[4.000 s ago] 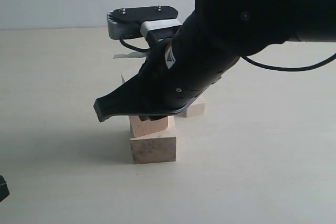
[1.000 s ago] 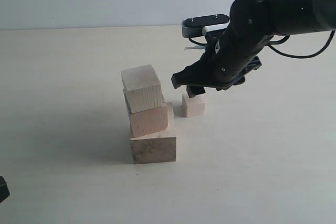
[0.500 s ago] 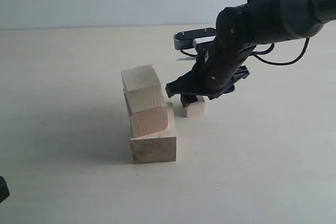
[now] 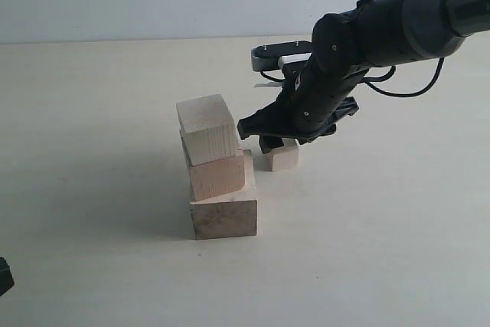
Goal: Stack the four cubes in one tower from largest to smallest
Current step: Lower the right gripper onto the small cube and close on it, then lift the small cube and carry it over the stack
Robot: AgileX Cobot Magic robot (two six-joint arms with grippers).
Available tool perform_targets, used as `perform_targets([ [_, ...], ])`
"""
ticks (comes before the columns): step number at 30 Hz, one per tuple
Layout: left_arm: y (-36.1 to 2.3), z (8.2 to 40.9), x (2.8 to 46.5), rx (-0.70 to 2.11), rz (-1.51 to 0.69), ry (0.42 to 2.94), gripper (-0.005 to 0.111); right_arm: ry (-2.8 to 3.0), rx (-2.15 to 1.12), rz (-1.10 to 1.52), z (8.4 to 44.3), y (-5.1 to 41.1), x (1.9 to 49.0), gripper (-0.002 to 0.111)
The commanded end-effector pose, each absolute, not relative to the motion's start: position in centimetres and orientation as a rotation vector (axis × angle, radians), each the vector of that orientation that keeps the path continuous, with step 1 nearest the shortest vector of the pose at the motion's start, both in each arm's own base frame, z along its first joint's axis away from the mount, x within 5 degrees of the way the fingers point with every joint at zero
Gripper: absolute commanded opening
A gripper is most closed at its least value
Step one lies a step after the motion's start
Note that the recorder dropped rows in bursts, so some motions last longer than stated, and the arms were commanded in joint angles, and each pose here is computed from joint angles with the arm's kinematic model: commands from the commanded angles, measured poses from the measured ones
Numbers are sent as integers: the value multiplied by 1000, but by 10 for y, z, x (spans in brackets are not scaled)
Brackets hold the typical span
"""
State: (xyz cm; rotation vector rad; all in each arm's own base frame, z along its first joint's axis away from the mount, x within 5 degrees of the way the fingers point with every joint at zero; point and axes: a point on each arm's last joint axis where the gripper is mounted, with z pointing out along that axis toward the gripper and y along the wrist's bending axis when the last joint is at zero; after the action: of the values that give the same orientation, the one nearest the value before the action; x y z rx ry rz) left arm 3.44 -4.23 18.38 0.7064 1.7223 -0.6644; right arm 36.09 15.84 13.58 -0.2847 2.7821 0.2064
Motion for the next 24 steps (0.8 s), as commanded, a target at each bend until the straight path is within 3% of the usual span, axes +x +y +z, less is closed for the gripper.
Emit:
perform_targets([
  [1, -42, 185, 34, 698, -670, 1715, 0, 2761, -269, 228, 138, 159, 364, 54],
  [16, -42, 185, 34, 698, -670, 1715, 0, 2790, -285, 220, 131, 161, 368, 51],
  [18, -42, 185, 34, 698, -670, 1715, 0, 2784, -285, 223, 133, 162, 370, 46],
  [24, -42, 185, 34, 697, -672, 1716, 0, 2821, -287, 214, 133, 161, 366, 14],
])
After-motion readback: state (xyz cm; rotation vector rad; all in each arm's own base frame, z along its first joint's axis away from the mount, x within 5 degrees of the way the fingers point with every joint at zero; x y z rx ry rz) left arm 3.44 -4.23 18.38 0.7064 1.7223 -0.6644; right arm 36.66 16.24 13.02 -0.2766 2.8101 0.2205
